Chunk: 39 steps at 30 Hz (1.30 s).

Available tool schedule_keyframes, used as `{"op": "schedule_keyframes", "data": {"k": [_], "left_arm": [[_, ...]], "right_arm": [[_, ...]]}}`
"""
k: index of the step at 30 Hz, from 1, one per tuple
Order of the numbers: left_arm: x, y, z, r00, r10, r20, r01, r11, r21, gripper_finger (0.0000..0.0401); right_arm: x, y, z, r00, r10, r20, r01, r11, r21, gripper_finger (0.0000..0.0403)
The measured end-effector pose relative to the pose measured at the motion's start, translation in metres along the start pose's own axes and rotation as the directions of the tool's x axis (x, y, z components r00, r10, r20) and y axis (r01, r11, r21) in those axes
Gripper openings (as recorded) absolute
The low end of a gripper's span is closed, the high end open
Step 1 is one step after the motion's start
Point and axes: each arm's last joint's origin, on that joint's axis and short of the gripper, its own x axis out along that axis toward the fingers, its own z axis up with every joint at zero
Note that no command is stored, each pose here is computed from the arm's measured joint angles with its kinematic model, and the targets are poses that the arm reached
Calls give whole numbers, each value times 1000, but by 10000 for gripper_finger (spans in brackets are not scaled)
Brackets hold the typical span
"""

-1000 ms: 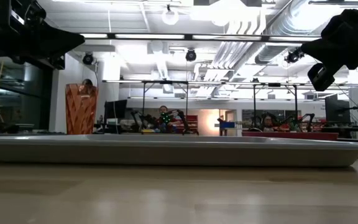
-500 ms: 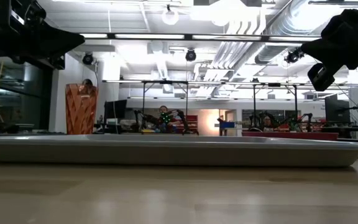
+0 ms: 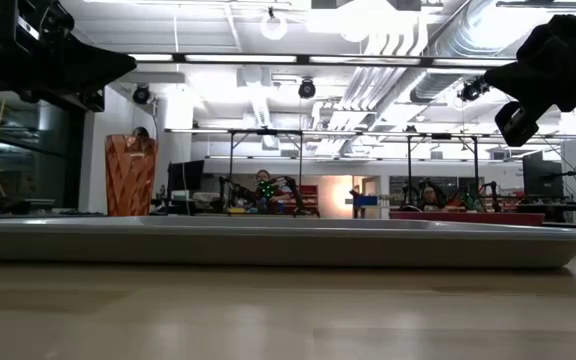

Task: Pick and place plate/cup/fork/spoon on tray

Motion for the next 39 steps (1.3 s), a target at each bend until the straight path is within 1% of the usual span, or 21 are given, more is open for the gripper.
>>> {"op": "schedule_keyframes", "data": {"k": [27, 30, 34, 35, 38, 39], "left_arm": [[0, 0, 0, 1000, -1, 5, 1, 1000, -1, 3], [0, 0, 5, 998, -3, 56, 4, 1000, -14, 3], [-1, -1, 13, 991, -17, 131, 32, 993, -113, 3], [-1, -1, 14, 989, -16, 150, 34, 992, -120, 3], [-1, 0, 26, 968, 32, 250, 1, 992, -129, 3], [0, 1, 29, 967, 63, 247, -30, 991, -134, 3]], "right_arm": [[0, 0, 0, 1000, 0, 0, 0, 1000, 0, 0], [0, 0, 0, 1000, 0, 0, 0, 1000, 0, 0], [0, 0, 0, 1000, 0, 0, 0, 1000, 0, 0], [0, 0, 0, 1000, 0, 0, 0, 1000, 0, 0], [0, 0, 0, 1000, 0, 0, 0, 1000, 0, 0], [0, 0, 0, 1000, 0, 0, 0, 1000, 0, 0]]}}
